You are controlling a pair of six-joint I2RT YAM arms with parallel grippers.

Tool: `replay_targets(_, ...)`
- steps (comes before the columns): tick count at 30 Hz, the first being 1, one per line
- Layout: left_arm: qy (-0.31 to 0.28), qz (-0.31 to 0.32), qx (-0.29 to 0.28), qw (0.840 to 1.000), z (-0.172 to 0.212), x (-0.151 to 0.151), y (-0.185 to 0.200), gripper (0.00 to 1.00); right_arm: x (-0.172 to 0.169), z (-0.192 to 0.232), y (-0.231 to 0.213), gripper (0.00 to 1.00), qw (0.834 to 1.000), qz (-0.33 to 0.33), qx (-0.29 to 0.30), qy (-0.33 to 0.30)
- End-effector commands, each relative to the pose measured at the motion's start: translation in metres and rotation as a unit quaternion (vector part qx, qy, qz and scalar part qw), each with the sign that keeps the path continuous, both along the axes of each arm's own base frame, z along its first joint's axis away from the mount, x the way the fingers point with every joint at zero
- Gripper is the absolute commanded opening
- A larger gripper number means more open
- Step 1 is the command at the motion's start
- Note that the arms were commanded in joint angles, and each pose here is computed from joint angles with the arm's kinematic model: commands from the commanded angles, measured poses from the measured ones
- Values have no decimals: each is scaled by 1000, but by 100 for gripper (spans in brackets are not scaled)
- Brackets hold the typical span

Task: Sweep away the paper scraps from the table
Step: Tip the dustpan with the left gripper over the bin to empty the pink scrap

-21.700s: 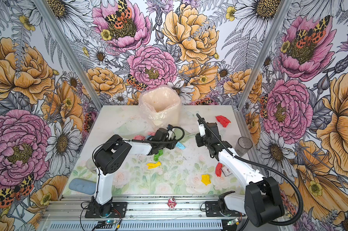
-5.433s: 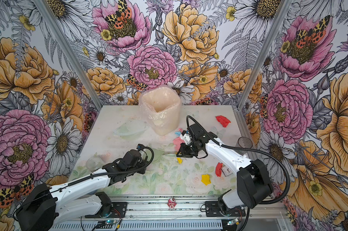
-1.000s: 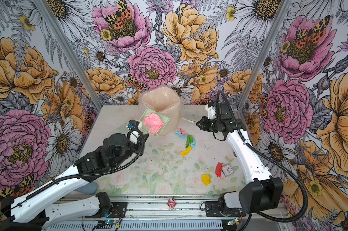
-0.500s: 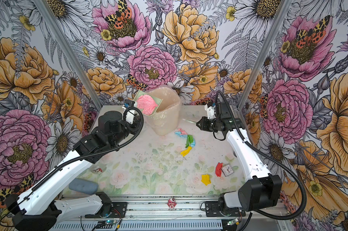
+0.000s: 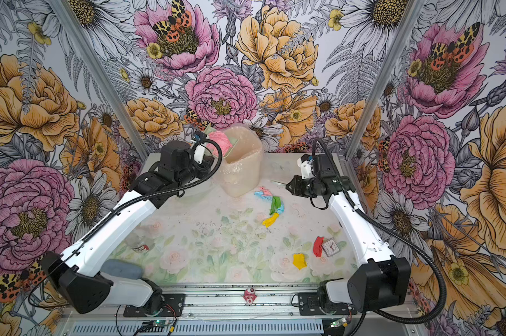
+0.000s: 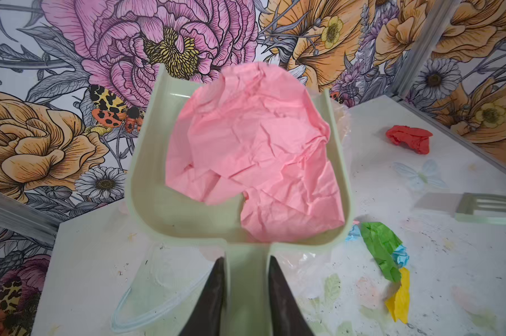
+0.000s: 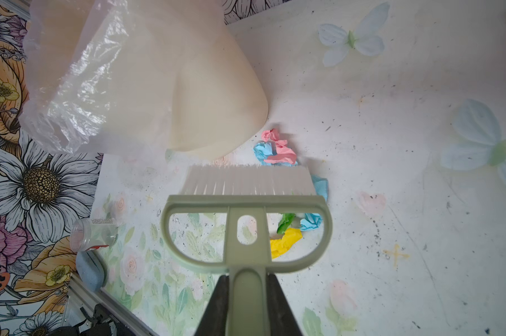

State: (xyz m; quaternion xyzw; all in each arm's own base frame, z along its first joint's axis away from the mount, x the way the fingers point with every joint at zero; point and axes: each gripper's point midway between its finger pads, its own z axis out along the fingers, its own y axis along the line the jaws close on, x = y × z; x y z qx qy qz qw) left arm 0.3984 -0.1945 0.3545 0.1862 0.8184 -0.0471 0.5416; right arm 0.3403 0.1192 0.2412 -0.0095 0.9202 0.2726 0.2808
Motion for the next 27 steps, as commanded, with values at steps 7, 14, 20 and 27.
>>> replay_targets(7, -32, -10, 36, 999, 14, 57, -17, 0, -16, 6, -6, 0, 1000, -5, -2, -20)
replay_targets(14, -36, 17, 131, 991, 6, 88, -16, 0, -21, 8, -9, 0, 1000, -9, -7, -28)
replay_targets(20, -41, 33, 239, 970, -8, 105, -18, 0, -24, 7, -16, 0, 999, -19, -16, -32)
replay_targets(27, -40, 30, 314, 948, -17, 109, -22, 0, -23, 3, -19, 0, 999, -24, -20, -28)
